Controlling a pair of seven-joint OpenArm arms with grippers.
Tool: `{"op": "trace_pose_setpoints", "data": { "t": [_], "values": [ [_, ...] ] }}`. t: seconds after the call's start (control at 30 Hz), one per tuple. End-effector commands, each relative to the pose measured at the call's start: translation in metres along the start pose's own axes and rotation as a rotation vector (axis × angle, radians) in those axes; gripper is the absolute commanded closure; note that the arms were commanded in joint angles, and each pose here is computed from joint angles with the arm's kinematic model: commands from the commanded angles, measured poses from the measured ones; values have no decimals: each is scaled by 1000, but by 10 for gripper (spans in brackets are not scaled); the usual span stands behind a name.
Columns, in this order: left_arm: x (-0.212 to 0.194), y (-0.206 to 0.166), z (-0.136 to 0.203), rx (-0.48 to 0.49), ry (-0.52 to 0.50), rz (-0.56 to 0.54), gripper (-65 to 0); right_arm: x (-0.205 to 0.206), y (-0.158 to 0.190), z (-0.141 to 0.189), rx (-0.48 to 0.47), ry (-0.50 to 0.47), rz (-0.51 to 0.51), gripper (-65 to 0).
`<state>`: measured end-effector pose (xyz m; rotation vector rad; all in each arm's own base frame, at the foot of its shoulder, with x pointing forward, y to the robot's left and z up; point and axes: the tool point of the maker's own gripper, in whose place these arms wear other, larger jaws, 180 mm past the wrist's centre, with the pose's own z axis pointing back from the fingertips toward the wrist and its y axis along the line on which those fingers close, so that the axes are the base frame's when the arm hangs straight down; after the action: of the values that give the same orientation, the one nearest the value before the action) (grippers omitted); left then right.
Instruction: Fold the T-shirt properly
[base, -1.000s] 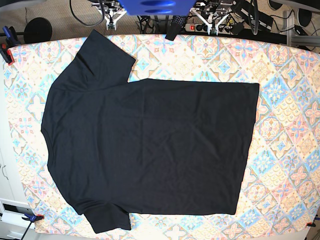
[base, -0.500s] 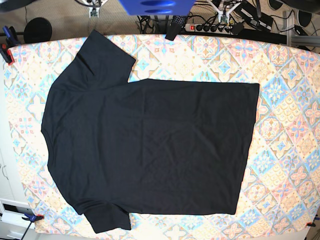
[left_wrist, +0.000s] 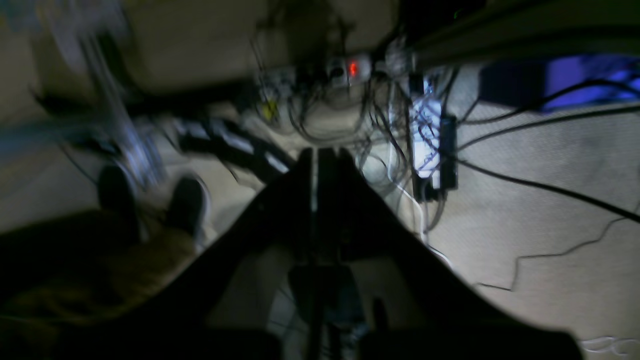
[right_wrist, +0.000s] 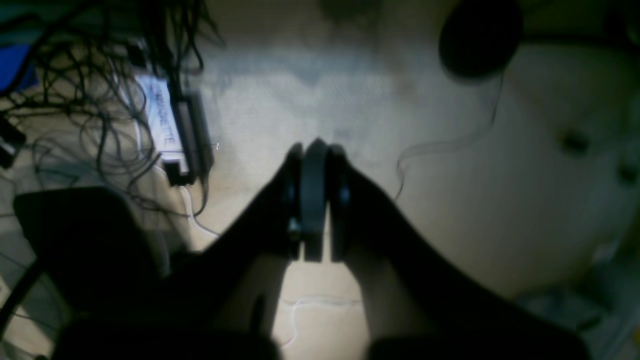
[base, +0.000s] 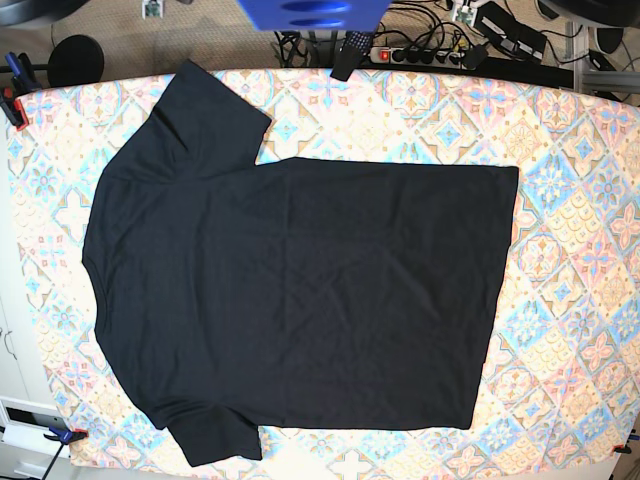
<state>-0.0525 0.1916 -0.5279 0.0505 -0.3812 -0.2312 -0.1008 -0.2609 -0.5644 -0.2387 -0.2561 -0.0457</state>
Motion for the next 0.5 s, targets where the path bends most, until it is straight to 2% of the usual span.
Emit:
{"op": "trace_pose_setpoints", "data": {
  "t": [0.0, 0.27, 0.4, 0.47],
  "values": [
    [1, -1, 13, -11, -16, -20, 0, 3, -32, 9, -69, -25, 18, 0],
    [68, -10, 66, -38, -201, -19, 0, 46, -81, 52, -172, -172, 42, 0],
    [110, -4, 84, -24, -314, -17, -2, 74, -90, 76, -193, -233, 71, 0],
    [128, 0, 91, -13, -362, -18, -25, 94, -87, 85, -188, -273, 80, 0]
  ]
}}
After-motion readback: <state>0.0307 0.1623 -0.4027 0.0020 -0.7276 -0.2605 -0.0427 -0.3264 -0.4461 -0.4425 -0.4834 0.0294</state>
